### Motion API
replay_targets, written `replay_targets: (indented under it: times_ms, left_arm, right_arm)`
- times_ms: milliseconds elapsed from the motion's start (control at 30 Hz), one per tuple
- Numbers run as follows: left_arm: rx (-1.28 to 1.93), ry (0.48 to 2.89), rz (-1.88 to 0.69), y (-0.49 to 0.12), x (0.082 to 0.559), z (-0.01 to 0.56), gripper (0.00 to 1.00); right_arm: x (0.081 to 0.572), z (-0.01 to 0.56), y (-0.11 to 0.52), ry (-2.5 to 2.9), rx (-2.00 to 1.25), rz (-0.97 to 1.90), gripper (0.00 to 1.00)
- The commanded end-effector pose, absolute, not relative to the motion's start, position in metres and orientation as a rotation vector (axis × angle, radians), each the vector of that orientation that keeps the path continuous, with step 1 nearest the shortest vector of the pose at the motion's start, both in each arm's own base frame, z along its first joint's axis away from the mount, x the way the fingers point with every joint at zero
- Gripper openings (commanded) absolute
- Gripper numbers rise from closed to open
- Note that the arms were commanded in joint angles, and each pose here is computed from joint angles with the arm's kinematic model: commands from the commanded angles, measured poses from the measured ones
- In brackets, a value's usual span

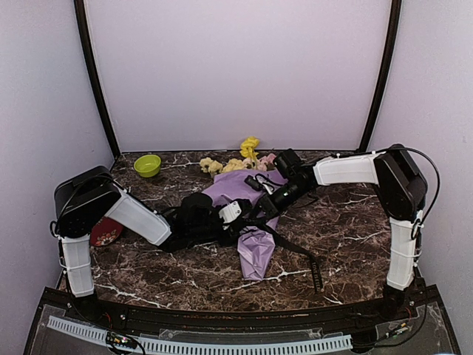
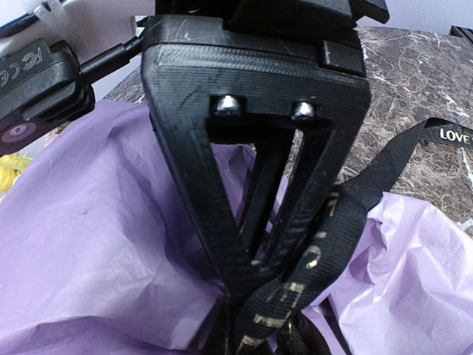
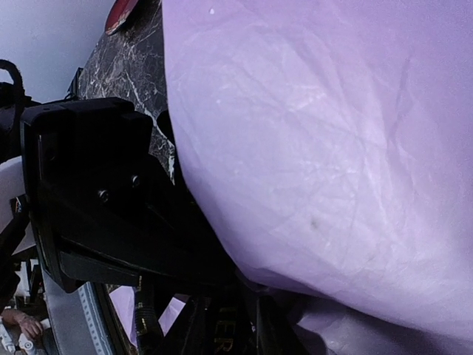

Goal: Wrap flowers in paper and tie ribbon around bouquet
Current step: Tie the half-tied ribbon around the folded bouquet.

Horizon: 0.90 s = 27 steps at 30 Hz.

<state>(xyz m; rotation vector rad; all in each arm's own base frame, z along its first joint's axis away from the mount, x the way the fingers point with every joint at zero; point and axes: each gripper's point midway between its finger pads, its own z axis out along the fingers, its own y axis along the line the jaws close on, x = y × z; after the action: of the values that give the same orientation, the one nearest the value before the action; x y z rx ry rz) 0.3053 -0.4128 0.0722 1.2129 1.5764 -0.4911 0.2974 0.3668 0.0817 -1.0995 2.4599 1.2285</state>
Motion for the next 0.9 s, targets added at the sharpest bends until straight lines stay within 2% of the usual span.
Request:
replay_targets:
  times_ms: [0,100,300,467,500,633,700,800,867]
  left_arm:
    - [1.186,1.553,-0.495,-0.414,0.305,0.084,0.00]
    - [1.182,1.550,-0.494,-0.413,0.305,0.084,0.00]
    - [1.178,1.552,-0.504,-0.412,0.304,0.083,0.00]
    - [1.185,1.569,-0.529,-0.411,0.299,0.088,0.00]
    - [1.189,1.585,-0.546,-0.412,0.297,0.092,0.03]
    - [1.288,1.651,-0.656,-0.414,0.275,0.095,0.30]
    - [1.333,1.711,-0.673,-0.406,0.263,0.088,0.41]
    - [1.347,1.785,-0.647,-0.389,0.255,0.082,0.58]
    - [1.329,1.818,-0.586,-0.376,0.256,0.081,0.65]
  right_arm:
    - [0.287,0.080,0.372,2.450,-1.147,1.252,0.28]
    - [0.291,0.075,0.369,2.471,-1.134,1.204,0.28]
    - [0.297,0.075,0.370,2.475,-1.104,1.175,0.02]
    - [0.308,0.087,0.372,2.453,-1.051,1.134,0.00]
    - [0.309,0.090,0.372,2.450,-1.037,1.130,0.00]
    - [0.314,0.095,0.372,2.448,-0.970,1.126,0.00]
    - [0.316,0.095,0.371,2.451,-0.932,1.117,0.00]
    - [0.317,0.098,0.371,2.440,-0.901,1.130,0.00]
    - [0.316,0.101,0.371,2.432,-0.892,1.135,0.00]
